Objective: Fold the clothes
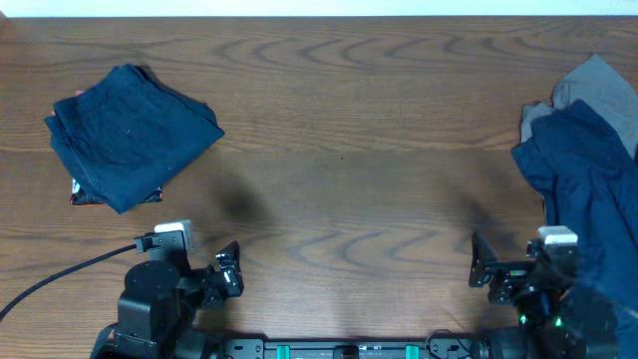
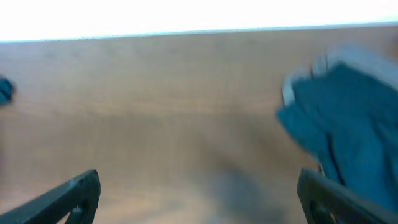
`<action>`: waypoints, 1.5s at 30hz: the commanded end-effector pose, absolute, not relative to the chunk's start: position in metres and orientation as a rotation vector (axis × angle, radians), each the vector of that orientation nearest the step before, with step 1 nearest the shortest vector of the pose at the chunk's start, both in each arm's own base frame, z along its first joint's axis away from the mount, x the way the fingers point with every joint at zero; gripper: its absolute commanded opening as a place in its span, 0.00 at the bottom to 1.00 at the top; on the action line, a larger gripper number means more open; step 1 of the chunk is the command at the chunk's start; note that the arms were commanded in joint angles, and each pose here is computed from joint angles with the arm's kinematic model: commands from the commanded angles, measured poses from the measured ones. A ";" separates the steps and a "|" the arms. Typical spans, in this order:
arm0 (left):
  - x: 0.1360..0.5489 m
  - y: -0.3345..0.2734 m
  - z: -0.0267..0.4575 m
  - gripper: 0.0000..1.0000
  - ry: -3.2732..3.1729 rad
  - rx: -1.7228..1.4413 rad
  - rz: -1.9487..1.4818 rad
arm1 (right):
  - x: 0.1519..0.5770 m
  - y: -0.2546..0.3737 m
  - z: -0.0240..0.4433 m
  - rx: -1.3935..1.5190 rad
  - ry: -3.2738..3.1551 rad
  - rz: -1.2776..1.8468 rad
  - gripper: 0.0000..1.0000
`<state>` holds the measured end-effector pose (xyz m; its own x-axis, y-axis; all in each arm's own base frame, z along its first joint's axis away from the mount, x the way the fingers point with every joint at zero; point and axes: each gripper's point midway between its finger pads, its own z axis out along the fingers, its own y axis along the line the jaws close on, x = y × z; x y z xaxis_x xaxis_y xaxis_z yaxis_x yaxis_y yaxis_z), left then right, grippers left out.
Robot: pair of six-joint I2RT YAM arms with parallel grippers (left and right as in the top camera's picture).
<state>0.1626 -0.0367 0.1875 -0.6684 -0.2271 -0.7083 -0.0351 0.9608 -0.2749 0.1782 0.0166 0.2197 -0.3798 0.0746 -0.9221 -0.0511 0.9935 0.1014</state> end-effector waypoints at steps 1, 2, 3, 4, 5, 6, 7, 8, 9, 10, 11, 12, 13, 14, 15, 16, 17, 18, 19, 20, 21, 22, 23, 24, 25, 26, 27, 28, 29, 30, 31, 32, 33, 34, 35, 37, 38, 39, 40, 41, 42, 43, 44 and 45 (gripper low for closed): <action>0.163 -0.034 0.188 0.98 2.284 -0.172 -0.280 | 0.186 0.019 0.208 -0.023 1.855 0.126 0.99; 0.163 -0.034 0.188 0.98 2.284 -0.171 -0.279 | 0.195 0.021 0.205 -0.024 1.824 0.130 0.99; 0.163 -0.034 0.188 0.98 2.284 -0.171 -0.279 | 0.201 0.022 0.204 -0.031 1.809 0.127 0.99; 0.163 -0.034 0.188 0.98 2.284 -0.171 -0.279 | 0.208 0.024 0.203 -0.048 1.780 0.131 0.99; 0.163 -0.034 0.188 0.98 2.284 -0.171 -0.279 | 0.214 0.026 0.202 -0.066 1.748 0.127 0.99; 0.163 -0.034 0.188 0.98 2.284 -0.171 -0.279 | 0.220 0.028 0.203 -0.089 1.704 0.121 0.99; 0.163 -0.034 0.188 0.98 2.284 -0.171 -0.279 | 0.225 0.030 0.202 -0.109 1.671 0.114 0.99; 0.163 -0.034 0.188 0.98 2.284 -0.171 -0.279 | 0.230 0.032 0.201 -0.128 1.634 0.104 0.99; 0.163 -0.034 0.188 0.98 2.284 -0.171 -0.279 | 0.234 0.033 0.197 -0.140 1.608 0.103 0.99; 0.163 -0.034 0.188 0.98 2.284 -0.171 -0.279 | 0.237 0.033 0.192 -0.141 1.590 0.100 0.99; 0.163 -0.034 0.188 0.98 2.284 -0.171 -0.279 | 0.241 0.034 0.186 -0.141 1.573 0.102 0.99; 0.163 -0.034 0.188 0.98 2.284 -0.171 -0.279 | 0.243 0.034 0.180 -0.140 1.566 0.102 0.99; 0.163 -0.034 0.188 0.98 2.284 -0.172 -0.279 | 0.245 0.035 0.171 -0.144 1.576 0.106 0.99; 0.163 -0.034 0.188 0.98 2.284 -0.171 -0.279 | 0.244 0.035 0.163 -0.146 1.613 0.108 0.99; 0.163 -0.034 0.188 0.98 2.284 -0.171 -0.279 | 0.244 0.034 0.159 -0.147 1.628 0.107 0.99; 0.163 -0.034 0.188 0.98 2.284 -0.171 -0.279 | 0.244 0.033 0.157 -0.142 1.636 0.104 0.99; 0.163 -0.034 0.188 0.98 2.284 -0.172 -0.279 | 0.244 0.033 0.158 -0.142 1.636 0.103 0.99; 0.163 -0.034 0.188 0.98 2.284 -0.171 -0.279 | 0.244 0.033 0.158 -0.141 1.636 0.103 0.99; 0.163 -0.034 0.188 0.98 2.284 -0.172 -0.280 | 0.244 0.033 0.158 -0.140 1.636 0.101 0.99; 0.163 -0.034 0.188 0.98 2.284 -0.171 -0.279 | 0.244 0.032 0.158 -0.138 1.636 0.099 0.99; 0.163 -0.034 0.188 0.98 2.284 -0.171 -0.279 | 0.244 0.033 0.158 -0.139 1.636 0.099 0.99; 0.163 -0.034 0.188 0.98 2.284 -0.171 -0.279 | 0.244 0.033 0.158 -0.139 1.637 0.100 0.99; 0.163 -0.034 0.188 0.98 2.284 -0.171 -0.279 | 0.244 0.033 0.158 -0.139 1.637 0.100 0.99; 0.163 -0.034 0.188 0.98 2.284 -0.171 -0.279 | 0.244 0.033 0.158 -0.139 1.637 0.100 0.99; 0.163 -0.034 0.188 0.98 2.284 -0.171 -0.279 | 0.244 0.033 0.158 -0.139 1.637 0.100 0.99; 0.163 -0.034 0.188 0.98 2.284 -0.171 -0.279 | 0.244 0.032 0.158 -0.138 1.637 0.099 0.99; 0.163 -0.034 0.188 0.98 2.284 -0.171 -0.279 | 0.244 0.033 0.158 -0.139 1.636 0.099 0.99; 0.163 -0.034 0.188 0.98 2.284 -0.171 -0.279 | 0.244 0.033 0.158 -0.139 1.637 0.100 0.99; 0.163 -0.034 0.188 0.98 2.284 -0.172 -0.280 | 0.244 0.033 0.158 -0.139 1.637 0.100 0.99; 0.163 -0.034 0.188 0.98 2.284 -0.171 -0.279 | 0.244 0.033 0.158 -0.139 1.637 0.100 0.99; 0.163 -0.034 0.188 0.98 2.284 -0.171 -0.279 | 0.244 0.033 0.158 -0.139 1.637 0.100 0.99; 0.163 -0.034 0.188 0.98 2.284 -0.171 -0.279 | 0.244 0.033 0.158 -0.139 1.637 0.100 0.99; 0.163 -0.034 0.188 0.98 2.284 -0.171 -0.279 | 0.244 0.033 0.158 -0.139 1.637 0.100 0.99; 0.163 -0.034 0.188 0.98 2.284 -0.171 -0.279 | 0.244 0.033 0.158 -0.139 1.637 0.100 0.99; 0.163 -0.034 0.188 0.98 2.284 -0.171 -0.279 | 0.244 0.033 0.158 -0.139 1.636 0.099 0.99; 0.163 -0.034 0.188 0.98 2.284 -0.171 -0.279 | 0.244 0.033 0.158 -0.139 1.637 0.100 0.99; 0.163 -0.034 0.188 0.98 2.284 -0.171 -0.279 | 0.244 0.033 0.158 -0.139 1.637 0.100 0.99; 0.163 -0.034 0.188 0.98 2.284 -0.171 -0.279 | 0.244 0.033 0.158 -0.139 1.636 0.099 0.99; 0.163 -0.034 0.188 0.98 2.284 -0.171 -0.279 | 0.244 0.033 0.158 -0.139 1.637 0.100 0.99; 0.163 -0.034 0.188 0.98 2.284 -0.172 -0.279 | 0.244 0.033 0.158 -0.139 1.637 0.100 0.99; 0.163 -0.034 0.188 0.98 2.284 -0.171 -0.279 | 0.244 0.033 0.158 -0.139 1.636 0.099 0.99; 0.163 -0.034 0.188 0.98 2.284 -0.171 -0.279 | 0.244 0.033 0.158 -0.139 1.637 0.100 0.99; 0.163 -0.034 0.188 0.98 2.284 -0.171 -0.279 | 0.244 0.033 0.158 -0.139 1.637 0.100 0.99; 0.163 -0.034 0.188 0.98 2.284 -0.171 -0.279 | 0.244 0.033 0.158 -0.139 1.637 0.100 0.99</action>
<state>0.1624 -0.0367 0.1867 -0.6702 -0.2266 -0.7067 -0.0358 0.9610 -0.2742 0.2445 0.0322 0.1572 -0.0720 -0.0189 -0.9972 -0.1471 0.9891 -0.0081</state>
